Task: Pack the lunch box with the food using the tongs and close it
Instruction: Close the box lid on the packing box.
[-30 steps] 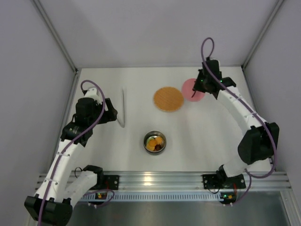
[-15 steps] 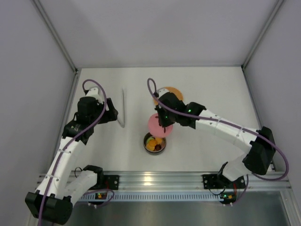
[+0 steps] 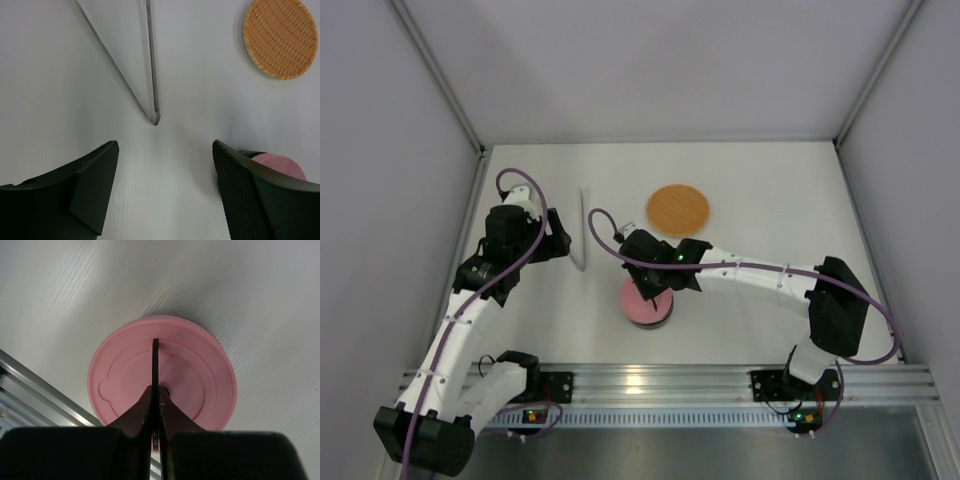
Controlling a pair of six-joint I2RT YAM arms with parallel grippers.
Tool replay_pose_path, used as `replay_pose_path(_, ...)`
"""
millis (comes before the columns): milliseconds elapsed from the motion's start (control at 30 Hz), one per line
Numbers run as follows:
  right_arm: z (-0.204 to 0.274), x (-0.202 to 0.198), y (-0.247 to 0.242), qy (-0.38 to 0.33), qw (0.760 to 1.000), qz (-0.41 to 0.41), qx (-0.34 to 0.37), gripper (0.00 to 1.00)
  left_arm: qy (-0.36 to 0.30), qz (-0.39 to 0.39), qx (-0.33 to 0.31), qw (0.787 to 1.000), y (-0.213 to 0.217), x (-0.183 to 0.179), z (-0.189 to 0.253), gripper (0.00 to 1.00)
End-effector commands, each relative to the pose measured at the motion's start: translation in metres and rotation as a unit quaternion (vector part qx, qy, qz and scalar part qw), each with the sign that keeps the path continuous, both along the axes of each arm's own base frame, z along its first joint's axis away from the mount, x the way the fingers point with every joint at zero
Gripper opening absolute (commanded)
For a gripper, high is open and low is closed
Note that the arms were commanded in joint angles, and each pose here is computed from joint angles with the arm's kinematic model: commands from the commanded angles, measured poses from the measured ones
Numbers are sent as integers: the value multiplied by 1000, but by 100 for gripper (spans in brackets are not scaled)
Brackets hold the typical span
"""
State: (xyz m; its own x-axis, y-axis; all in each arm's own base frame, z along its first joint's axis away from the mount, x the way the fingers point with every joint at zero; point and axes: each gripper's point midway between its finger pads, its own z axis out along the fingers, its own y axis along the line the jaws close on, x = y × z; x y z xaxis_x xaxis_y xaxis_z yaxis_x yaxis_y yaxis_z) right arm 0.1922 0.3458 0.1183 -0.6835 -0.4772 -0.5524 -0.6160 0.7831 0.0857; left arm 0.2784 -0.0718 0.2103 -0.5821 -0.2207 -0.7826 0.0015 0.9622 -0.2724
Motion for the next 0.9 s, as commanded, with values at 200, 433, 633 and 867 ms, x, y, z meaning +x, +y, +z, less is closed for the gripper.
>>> replay_pose_path(200, 4, 0, 13, -7, 999, -8, 32, 0, -6, -7, -1, 1000, -3, 3, 2, 80)
replay_pose_path(433, 5, 4, 5, -20, 999, -23, 22, 0, -4, -9, -1, 1000, -3, 3, 1, 80)
replay_pose_path(633, -2, 4, 2, -17, 999, -26, 14, 0, -1, -8, 0, 1000, -3, 4, -1, 80)
replay_pose_path(867, -5, 6, 1, -20, 999, -30, 10, 0, 1, -8, 2, 1000, -3, 4, -2, 80)
